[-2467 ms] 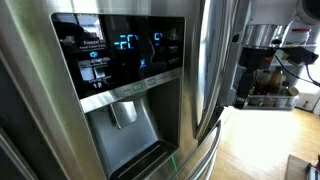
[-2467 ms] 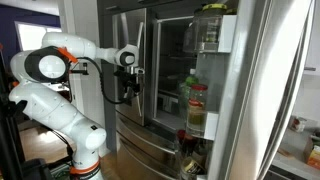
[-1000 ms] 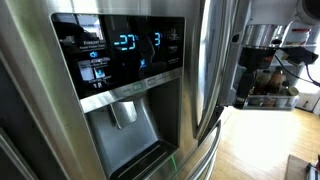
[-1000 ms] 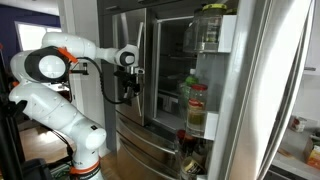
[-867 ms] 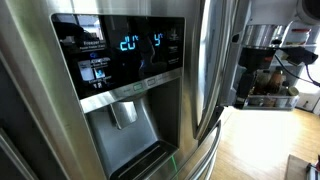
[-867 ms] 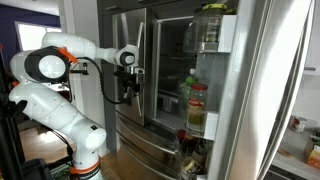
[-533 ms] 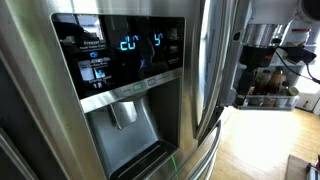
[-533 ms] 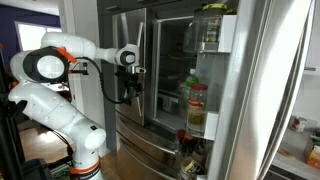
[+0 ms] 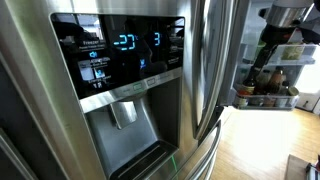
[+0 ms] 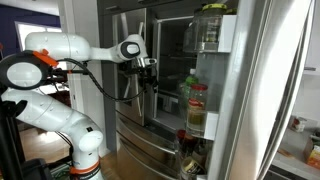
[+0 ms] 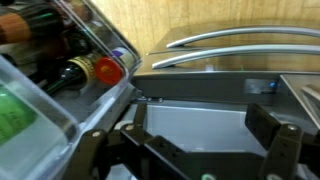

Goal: Move the green bottle to the top compartment of the fridge door

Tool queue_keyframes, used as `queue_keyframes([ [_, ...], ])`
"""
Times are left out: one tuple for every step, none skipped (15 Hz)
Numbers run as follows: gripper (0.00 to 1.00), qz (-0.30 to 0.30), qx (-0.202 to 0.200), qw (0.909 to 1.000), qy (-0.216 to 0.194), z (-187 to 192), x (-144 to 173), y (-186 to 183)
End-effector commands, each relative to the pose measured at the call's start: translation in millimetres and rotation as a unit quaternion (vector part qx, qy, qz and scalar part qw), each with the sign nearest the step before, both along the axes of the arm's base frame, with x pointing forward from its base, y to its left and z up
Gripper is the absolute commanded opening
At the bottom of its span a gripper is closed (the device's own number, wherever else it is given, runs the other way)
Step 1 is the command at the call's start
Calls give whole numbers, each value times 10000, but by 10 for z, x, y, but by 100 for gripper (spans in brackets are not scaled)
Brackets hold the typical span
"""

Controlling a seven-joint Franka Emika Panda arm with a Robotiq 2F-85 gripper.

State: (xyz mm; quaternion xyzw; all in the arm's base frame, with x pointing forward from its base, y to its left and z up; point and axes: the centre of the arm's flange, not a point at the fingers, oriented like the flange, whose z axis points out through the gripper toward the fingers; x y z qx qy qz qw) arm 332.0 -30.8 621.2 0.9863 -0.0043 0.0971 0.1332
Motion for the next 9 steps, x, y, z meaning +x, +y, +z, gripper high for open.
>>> queue_keyframes([
  [100, -280, -956, 9947, -259, 255, -220, -385],
  [100, -323, -1240, 9912, -340, 318, -260, -453],
  [100, -331, -1517, 9869, -444, 360, -290, -505],
  [100, -306, -1770, 9820, -584, 385, -314, -546],
  [100, -321, -1949, 9778, -697, 406, -325, -575],
  [100, -314, -2156, 9725, -826, 418, -337, -603],
  [100, -357, -2318, 9677, -930, 412, -343, -636],
  [100, -368, -2546, 9603, -1077, 397, -349, -680],
  [100, -428, -2625, 9563, -1217, 383, -343, -717],
])
